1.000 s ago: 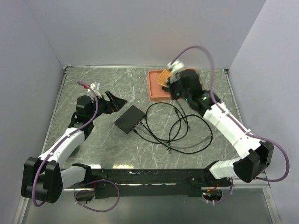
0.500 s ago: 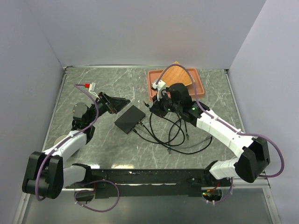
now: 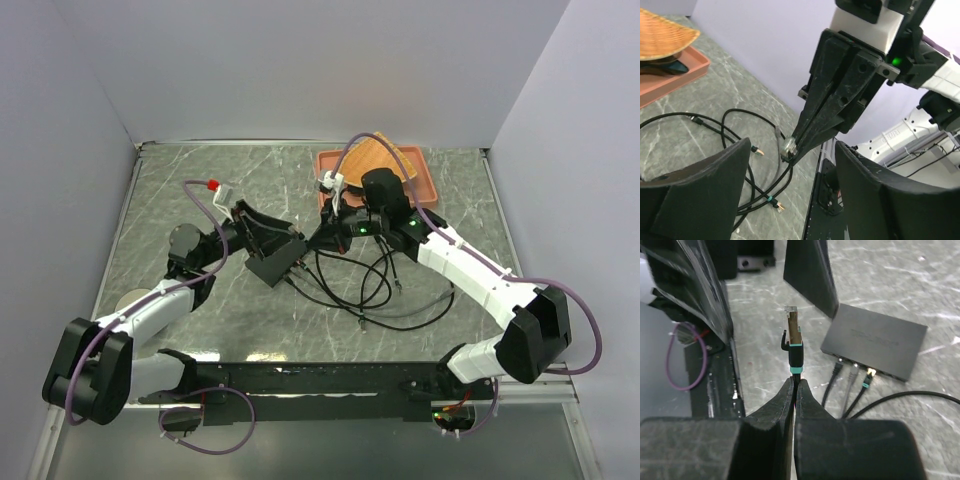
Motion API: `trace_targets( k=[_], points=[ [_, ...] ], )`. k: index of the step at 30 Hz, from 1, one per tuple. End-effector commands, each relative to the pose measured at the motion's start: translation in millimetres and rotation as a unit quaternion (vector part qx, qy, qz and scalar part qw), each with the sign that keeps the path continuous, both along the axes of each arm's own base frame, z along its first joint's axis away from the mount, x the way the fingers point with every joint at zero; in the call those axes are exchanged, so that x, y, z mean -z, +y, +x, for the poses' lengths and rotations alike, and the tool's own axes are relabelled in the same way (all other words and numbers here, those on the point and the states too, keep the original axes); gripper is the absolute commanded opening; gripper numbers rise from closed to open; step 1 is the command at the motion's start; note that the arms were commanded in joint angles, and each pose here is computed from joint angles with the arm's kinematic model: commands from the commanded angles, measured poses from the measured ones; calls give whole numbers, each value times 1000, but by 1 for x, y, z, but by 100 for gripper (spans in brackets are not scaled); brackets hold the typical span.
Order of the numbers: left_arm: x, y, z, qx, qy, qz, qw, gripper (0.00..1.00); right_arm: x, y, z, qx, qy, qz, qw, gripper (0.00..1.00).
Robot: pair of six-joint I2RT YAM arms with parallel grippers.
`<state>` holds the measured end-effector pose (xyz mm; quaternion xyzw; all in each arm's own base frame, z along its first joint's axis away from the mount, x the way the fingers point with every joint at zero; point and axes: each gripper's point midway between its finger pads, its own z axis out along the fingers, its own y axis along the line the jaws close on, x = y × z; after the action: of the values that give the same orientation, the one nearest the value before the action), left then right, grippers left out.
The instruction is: Insert the plug into the switch port
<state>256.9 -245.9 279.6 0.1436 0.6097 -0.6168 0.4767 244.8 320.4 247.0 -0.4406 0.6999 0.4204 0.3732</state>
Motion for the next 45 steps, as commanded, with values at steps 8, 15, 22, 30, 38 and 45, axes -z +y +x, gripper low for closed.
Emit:
trace_targets(
  k=[8, 15, 22, 30, 38, 45],
  points=[
    [-30, -10, -3, 16, -62, -9, 998, 44, -27, 7, -12, -41, 5, 40, 998, 0],
    [-28, -16, 4, 11, -39, -7, 999, 1, -30, 5, 1, 0, -2, 32, 999, 17],
    [-33, -4, 31, -74, 37, -21, 996, 1, -52, -23, 31, 148, -72, 20, 986, 99],
    [-3, 10, 66, -164, 206, -18, 965, 1, -53, -23, 55, 267, -162, -35, 949, 99],
    [13, 13, 70, -140, 255, -51, 955, 1, -24, 11, 64, 291, -204, -97, 930, 84],
    [21, 14, 71, -114, 255, -38, 959, 1, -22, 25, 68, 298, -220, -104, 923, 62]
  ],
)
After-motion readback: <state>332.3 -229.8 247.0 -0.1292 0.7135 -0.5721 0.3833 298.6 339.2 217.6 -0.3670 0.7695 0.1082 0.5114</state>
